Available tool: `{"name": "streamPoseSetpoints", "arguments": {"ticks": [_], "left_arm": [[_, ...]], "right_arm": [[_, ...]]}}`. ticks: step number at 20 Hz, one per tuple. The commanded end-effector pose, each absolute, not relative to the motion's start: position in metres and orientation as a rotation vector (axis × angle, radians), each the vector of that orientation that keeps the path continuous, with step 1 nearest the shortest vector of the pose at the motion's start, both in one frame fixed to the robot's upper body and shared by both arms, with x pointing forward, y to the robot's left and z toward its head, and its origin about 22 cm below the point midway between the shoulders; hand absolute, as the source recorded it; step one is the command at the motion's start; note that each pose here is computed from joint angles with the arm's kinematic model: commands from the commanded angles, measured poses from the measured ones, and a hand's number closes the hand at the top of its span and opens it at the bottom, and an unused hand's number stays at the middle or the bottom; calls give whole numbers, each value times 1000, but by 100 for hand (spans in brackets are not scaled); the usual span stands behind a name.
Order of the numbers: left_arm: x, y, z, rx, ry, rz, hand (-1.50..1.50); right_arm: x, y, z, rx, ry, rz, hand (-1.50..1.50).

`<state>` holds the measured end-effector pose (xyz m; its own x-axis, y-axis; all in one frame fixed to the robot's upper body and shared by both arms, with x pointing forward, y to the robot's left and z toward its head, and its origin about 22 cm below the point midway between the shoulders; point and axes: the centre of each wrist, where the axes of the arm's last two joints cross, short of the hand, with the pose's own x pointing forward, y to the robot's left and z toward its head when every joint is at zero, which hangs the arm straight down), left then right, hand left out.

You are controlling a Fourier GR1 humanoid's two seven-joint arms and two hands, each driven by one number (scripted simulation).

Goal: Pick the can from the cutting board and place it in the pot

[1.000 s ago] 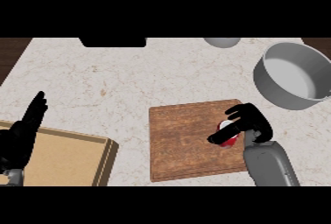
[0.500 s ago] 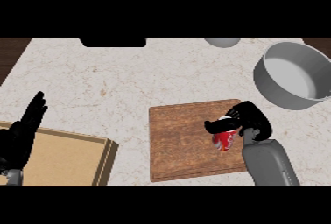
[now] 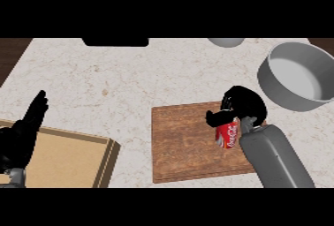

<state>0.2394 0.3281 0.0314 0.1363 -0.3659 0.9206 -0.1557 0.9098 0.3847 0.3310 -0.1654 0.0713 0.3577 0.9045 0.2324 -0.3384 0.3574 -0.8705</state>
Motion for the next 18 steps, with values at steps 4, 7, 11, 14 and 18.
{"name": "streamPoseSetpoints", "arguments": {"ticks": [4,7,11,14,18], "left_arm": [[234,322,24,424,-1381,-150,0],[242,341,41,452,-1381,-131,0],[232,335,22,439,-1377,-130,0],[236,336,21,452,-1384,-150,0],[220,348,20,415,-1372,-137,0]], "right_arm": [[330,-160,125,-1193,-1014,903,150],[324,-153,151,-1375,-1092,800,150],[309,-155,189,-1509,-1150,646,150],[306,-162,203,-1431,-1250,497,150],[311,-197,212,-1447,-1277,424,150]]}}
